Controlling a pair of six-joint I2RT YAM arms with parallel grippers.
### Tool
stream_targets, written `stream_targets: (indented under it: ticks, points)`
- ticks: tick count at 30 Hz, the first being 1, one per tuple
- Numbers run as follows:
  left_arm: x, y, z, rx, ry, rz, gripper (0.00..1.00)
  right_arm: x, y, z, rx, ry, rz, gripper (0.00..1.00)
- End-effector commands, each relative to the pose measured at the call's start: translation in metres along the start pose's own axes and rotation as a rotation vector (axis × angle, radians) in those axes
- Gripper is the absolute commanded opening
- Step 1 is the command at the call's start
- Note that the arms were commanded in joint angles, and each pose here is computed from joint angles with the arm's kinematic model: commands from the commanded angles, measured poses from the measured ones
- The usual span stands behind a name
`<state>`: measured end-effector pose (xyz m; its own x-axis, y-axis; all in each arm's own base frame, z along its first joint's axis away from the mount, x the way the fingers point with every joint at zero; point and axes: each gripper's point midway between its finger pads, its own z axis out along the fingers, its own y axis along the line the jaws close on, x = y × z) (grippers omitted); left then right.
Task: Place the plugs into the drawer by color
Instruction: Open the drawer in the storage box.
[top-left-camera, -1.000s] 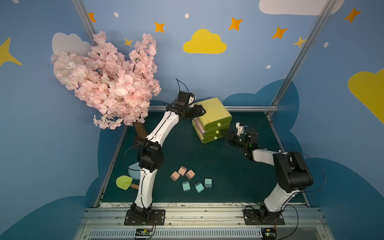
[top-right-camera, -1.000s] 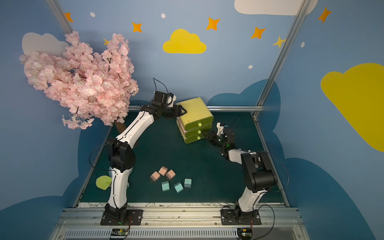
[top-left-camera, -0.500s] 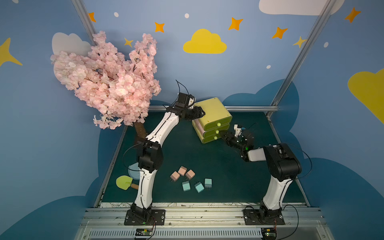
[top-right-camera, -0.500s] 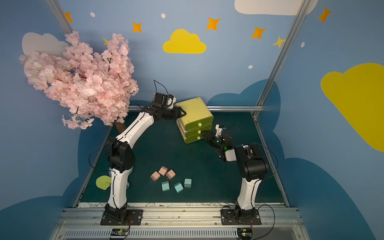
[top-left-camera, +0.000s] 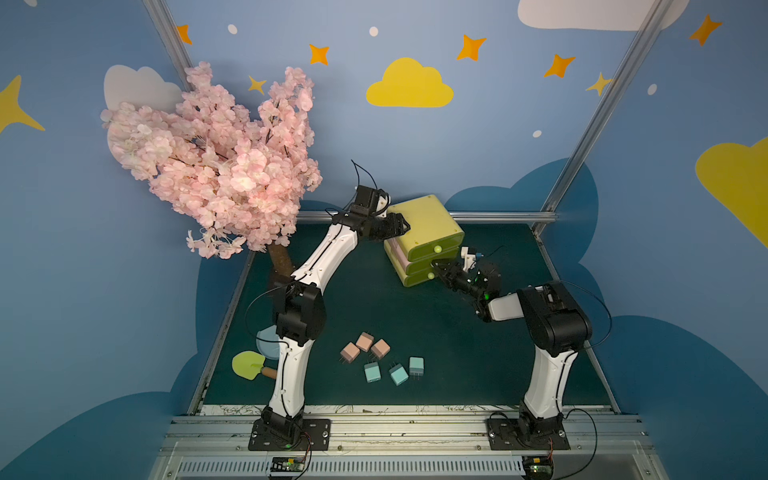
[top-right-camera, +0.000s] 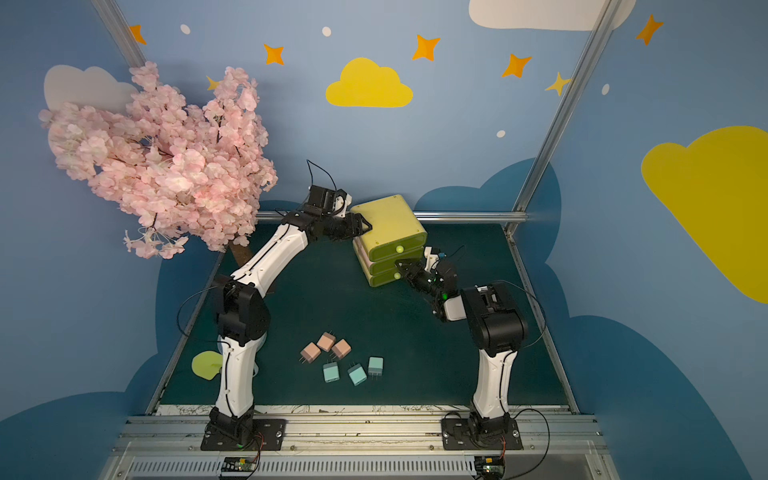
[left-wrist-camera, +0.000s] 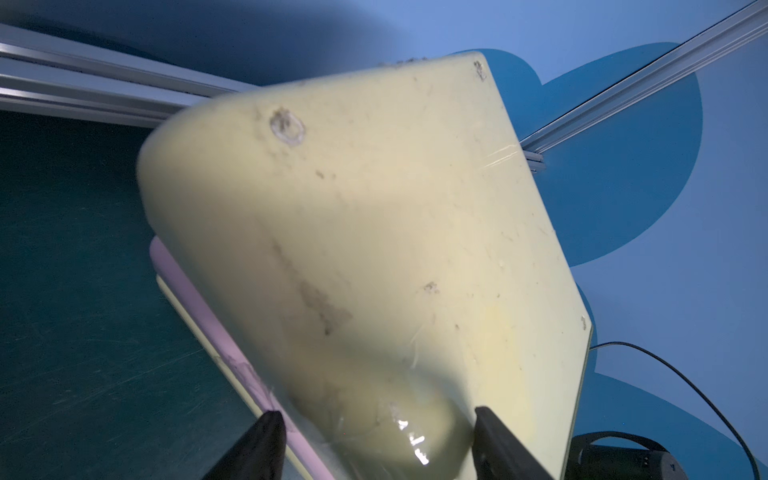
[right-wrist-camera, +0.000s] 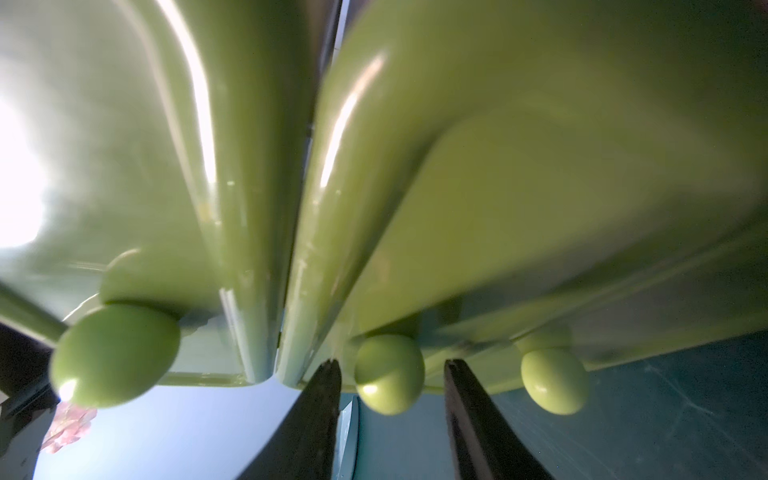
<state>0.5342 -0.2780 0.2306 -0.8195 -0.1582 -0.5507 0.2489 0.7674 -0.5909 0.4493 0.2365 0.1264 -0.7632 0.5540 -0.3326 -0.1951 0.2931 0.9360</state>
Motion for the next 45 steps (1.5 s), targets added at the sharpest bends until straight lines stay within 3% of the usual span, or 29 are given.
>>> stream_targets:
  ticks: [1, 21, 34, 45]
  points:
    - [-0.003, -0.002, -0.014, -0.012, -0.011, 0.011, 0.72, -0.003, 0.009, 0.007, -0.042, -0.005, -0.012, 0.43]
    - [-0.003, 0.005, -0.013, -0.024, -0.010, 0.009, 0.72, -0.006, 0.011, 0.001, -0.032, -0.015, -0.037, 0.17]
    - [-0.001, 0.010, -0.010, -0.031, -0.002, 0.001, 0.72, -0.002, 0.027, -0.010, 0.020, -0.025, -0.042, 0.10]
    - [-0.001, 0.009, -0.010, -0.028, -0.002, -0.001, 0.72, 0.026, 0.030, -0.039, 0.111, -0.001, -0.085, 0.09]
